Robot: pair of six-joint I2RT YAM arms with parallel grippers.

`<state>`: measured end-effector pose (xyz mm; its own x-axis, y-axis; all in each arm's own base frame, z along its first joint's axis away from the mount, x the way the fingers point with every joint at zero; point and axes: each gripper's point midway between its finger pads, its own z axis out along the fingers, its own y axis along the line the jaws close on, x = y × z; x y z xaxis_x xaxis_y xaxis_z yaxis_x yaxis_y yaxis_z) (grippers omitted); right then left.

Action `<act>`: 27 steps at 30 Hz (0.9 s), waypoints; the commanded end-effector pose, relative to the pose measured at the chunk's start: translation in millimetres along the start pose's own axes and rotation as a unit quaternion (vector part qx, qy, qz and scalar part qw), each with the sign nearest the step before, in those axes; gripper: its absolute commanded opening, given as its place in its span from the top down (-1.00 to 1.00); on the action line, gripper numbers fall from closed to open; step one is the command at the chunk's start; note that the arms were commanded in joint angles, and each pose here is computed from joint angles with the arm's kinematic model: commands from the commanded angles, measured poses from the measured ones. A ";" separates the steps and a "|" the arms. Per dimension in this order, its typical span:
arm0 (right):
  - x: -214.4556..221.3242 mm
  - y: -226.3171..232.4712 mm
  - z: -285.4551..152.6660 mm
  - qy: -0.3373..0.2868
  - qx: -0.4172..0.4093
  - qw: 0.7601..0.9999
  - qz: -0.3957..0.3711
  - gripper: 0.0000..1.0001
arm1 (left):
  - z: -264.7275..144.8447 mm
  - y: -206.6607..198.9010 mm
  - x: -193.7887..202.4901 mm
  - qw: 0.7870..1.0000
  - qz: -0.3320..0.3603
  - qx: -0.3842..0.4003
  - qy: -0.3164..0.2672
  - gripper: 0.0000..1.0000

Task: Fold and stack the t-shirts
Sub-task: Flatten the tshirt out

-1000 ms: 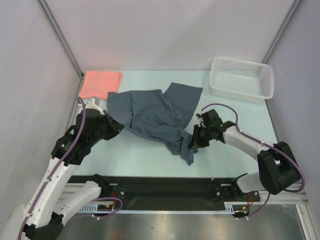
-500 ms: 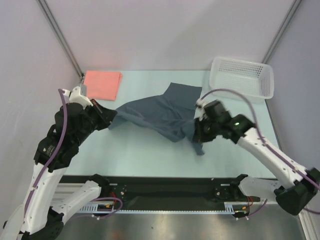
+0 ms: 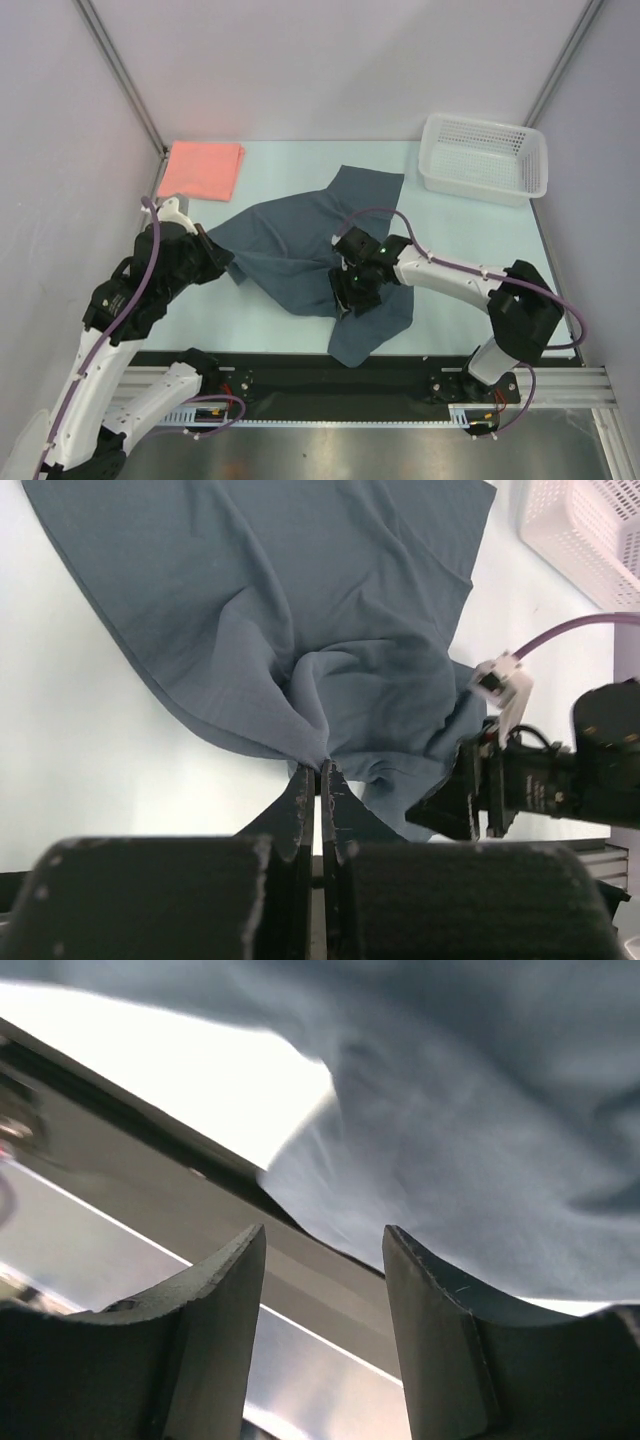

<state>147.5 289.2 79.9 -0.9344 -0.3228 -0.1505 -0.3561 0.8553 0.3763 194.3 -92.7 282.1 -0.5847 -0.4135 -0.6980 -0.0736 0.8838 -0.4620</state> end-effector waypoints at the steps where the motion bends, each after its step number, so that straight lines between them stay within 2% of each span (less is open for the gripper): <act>1: -23.4 5.2 -23.7 -0.050 -0.011 0.999 0.017 -0.14 | -0.6 -2.6 -5.2 1.000 -0.004 0.005 -0.013 0.99; 5: -4.2 -33.3 -38.4 -0.083 -0.005 0.993 0.083 -0.21 | 2.2 -8.6 -14.1 1.000 0.009 0.009 -0.021 0.99; 7: 7.4 -66.6 -32.3 -0.084 0.011 0.988 0.130 -0.22 | 2.0 -9.3 -19.6 1.000 0.012 0.003 -0.025 0.99; 11: -1.2 -96.7 -47.8 -0.137 0.025 0.978 0.158 -0.10 | -18.8 -23.4 -51.6 0.997 0.003 0.024 -0.079 0.99; 13: -7.3 -112.9 -59.5 -0.160 0.035 0.970 0.181 -0.14 | -27.2 -31.7 -64.5 0.995 0.004 0.036 -0.095 0.99; 15: -4.2 -123.8 -63.5 -0.160 0.042 0.966 0.199 -0.33 | -35.0 -47.8 -81.5 0.993 0.005 0.053 -0.103 0.99; 17: 2.0 -134.6 -59.5 -0.152 0.039 0.964 0.213 -0.44 | -48.9 -65.3 -99.0 0.990 0.006 0.081 -0.118 0.99; 22: 16.2 -155.8 -39.9 -0.113 0.046 0.965 0.234 -0.46 | -59.8 -97.2 -122.3 0.982 0.006 0.132 -0.132 0.99; 24: -0.4 -152.5 -36.1 -0.130 0.026 0.964 0.233 -0.43 | -65.5 -109.2 -129.5 0.978 0.007 0.155 -0.137 1.00; 27: -10.1 -145.7 -17.1 -0.105 0.001 0.966 0.236 -0.40 | -71.5 -120.9 -135.2 0.974 0.007 0.180 -0.141 0.99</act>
<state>190.9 139.7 42.9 -0.9660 0.2225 -0.1317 0.1606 0.9156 0.3687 225.8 -117.0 437.5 -0.3852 -0.4811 -0.7875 0.1394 0.8132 -0.5650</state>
